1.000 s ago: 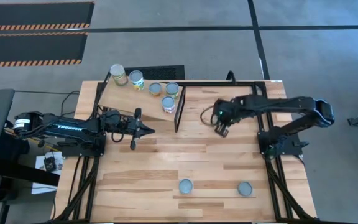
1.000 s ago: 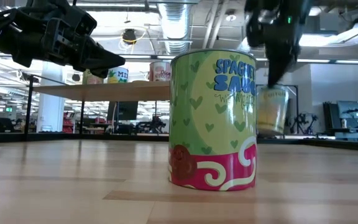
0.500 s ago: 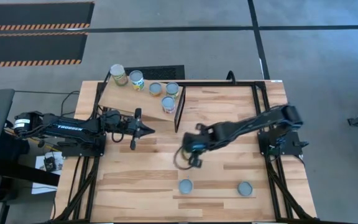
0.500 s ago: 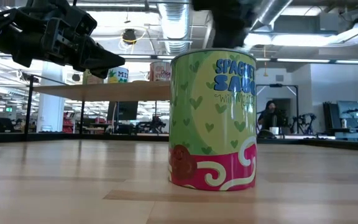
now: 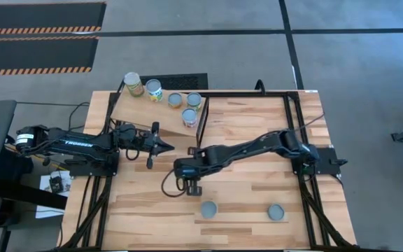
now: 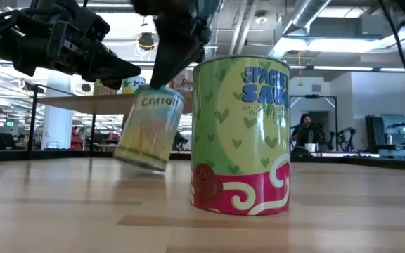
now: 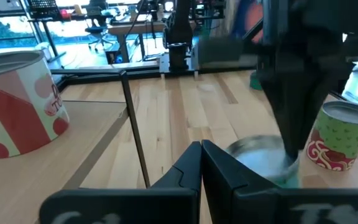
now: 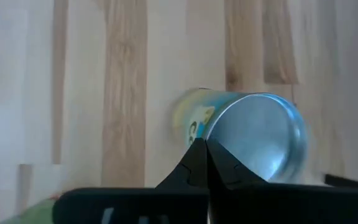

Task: Pick and place cans onto a shelf
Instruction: Put the canned carrots on the shelf

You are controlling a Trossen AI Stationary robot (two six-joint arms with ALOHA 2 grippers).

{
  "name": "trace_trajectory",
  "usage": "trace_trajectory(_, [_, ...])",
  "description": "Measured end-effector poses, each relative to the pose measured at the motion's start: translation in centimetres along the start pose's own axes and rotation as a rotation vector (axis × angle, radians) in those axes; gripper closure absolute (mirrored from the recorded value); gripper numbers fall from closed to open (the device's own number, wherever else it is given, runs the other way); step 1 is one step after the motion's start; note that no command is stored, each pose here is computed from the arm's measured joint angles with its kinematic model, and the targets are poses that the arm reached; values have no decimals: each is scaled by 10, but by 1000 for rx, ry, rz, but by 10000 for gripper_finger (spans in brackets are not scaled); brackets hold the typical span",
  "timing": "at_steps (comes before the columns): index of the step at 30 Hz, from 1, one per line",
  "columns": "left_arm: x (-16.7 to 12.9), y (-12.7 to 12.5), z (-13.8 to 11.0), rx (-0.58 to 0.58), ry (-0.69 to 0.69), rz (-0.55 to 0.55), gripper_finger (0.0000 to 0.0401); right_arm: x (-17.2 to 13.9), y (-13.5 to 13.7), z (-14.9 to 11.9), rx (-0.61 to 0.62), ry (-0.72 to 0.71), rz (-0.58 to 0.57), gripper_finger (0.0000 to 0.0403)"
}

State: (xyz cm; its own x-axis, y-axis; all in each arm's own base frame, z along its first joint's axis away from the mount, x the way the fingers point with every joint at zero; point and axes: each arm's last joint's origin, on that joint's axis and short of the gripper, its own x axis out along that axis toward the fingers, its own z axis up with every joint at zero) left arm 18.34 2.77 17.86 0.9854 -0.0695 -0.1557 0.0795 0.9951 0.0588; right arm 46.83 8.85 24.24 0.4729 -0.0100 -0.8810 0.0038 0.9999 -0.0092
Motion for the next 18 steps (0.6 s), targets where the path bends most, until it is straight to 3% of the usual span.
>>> trace_trajectory(8, [0,0,0,-1,2,-1,400,11,0,5,-27,-3,18,373])
trace_trajectory(18, [0,0,-1,-2,10,-2,400,-15,-1,15,-40,-98,35,273])
